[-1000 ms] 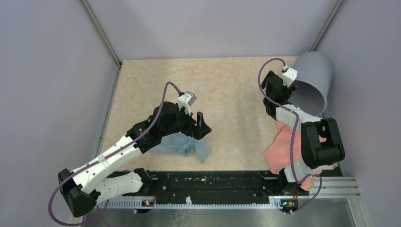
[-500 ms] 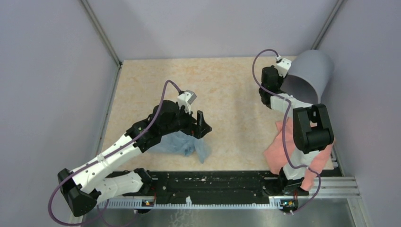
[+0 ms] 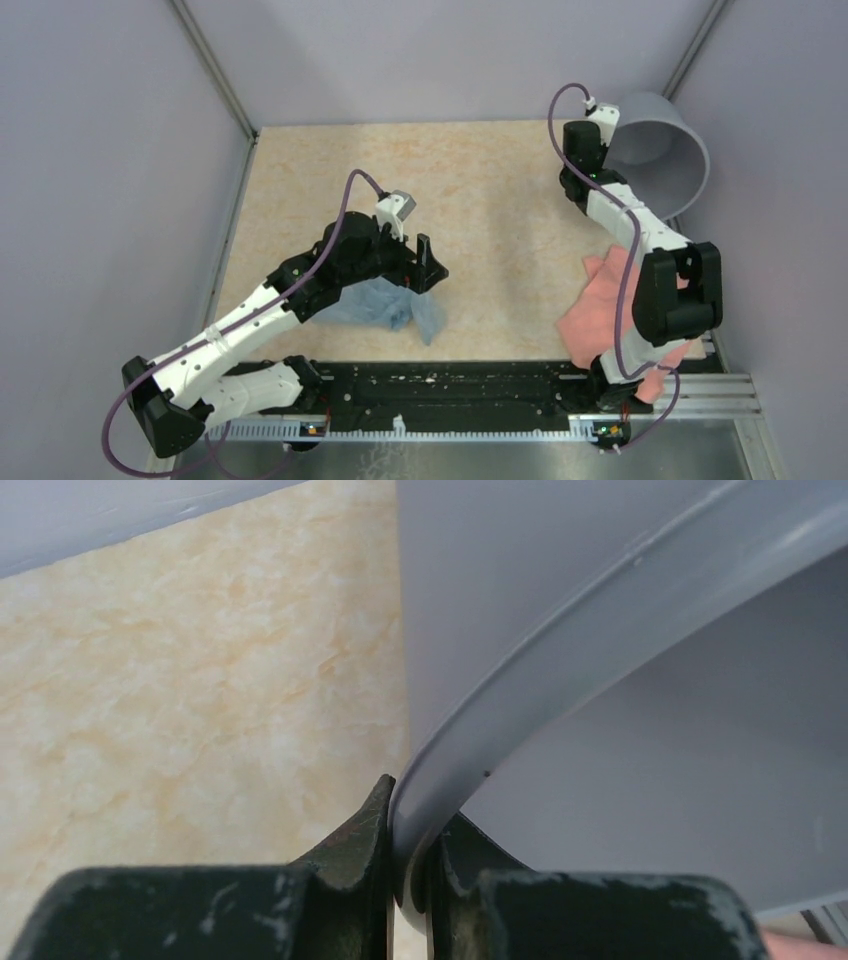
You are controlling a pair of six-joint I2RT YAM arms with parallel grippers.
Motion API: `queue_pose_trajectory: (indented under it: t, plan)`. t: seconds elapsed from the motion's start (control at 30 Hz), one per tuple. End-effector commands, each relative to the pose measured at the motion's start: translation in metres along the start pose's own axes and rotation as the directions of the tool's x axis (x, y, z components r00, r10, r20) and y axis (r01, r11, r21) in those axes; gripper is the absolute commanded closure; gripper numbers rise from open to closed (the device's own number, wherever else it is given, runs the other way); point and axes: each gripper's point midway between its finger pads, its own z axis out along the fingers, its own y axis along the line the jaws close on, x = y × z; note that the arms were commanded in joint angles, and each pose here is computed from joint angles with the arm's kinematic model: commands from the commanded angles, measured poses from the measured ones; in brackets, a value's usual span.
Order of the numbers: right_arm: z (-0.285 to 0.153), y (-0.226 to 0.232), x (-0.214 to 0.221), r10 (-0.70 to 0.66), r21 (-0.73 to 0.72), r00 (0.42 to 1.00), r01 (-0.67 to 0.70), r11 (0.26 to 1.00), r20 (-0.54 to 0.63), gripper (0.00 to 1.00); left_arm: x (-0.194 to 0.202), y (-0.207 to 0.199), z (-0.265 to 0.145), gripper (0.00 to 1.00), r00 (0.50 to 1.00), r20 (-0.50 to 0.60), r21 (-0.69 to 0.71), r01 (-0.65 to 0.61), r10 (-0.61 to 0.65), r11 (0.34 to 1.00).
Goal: Put the trash bags into the trash bin
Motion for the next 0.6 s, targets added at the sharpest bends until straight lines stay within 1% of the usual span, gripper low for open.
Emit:
queue_pose_trajectory:
  t: [0.0,0.07,0.2,0.37,0.57]
  plan:
    - [-0.045,-0.002,-0.062,-0.023,-0.120,1.000,0.024,0.992,0.004,1.00,-0.023,-0.017,-0.003,0.02,0.998,0.065,0.061,-0.024,0.020,0.998]
    - [-0.059,-0.002,-0.073,-0.042,-0.156,0.999,0.037,0.987,-0.029,1.00,-0.023,-0.018,-0.003,0.02,0.998,0.061,0.069,-0.025,0.020,0.997]
    - [-0.081,-0.004,-0.080,-0.105,-0.205,0.987,0.080,0.976,-0.118,1.00,-0.023,-0.022,-0.003,0.02,0.999,0.046,0.082,-0.027,0.023,0.996]
    - [-0.109,-0.009,-0.094,-0.183,-0.232,0.968,0.141,0.963,-0.171,1.00,-0.026,-0.023,-0.003,0.02,0.999,0.048,0.087,-0.023,0.019,0.996]
    - [-0.137,-0.006,-0.095,-0.255,-0.301,0.939,0.181,0.936,-0.229,1.00,-0.026,-0.024,-0.002,0.02,0.999,0.051,0.090,-0.020,0.015,0.996]
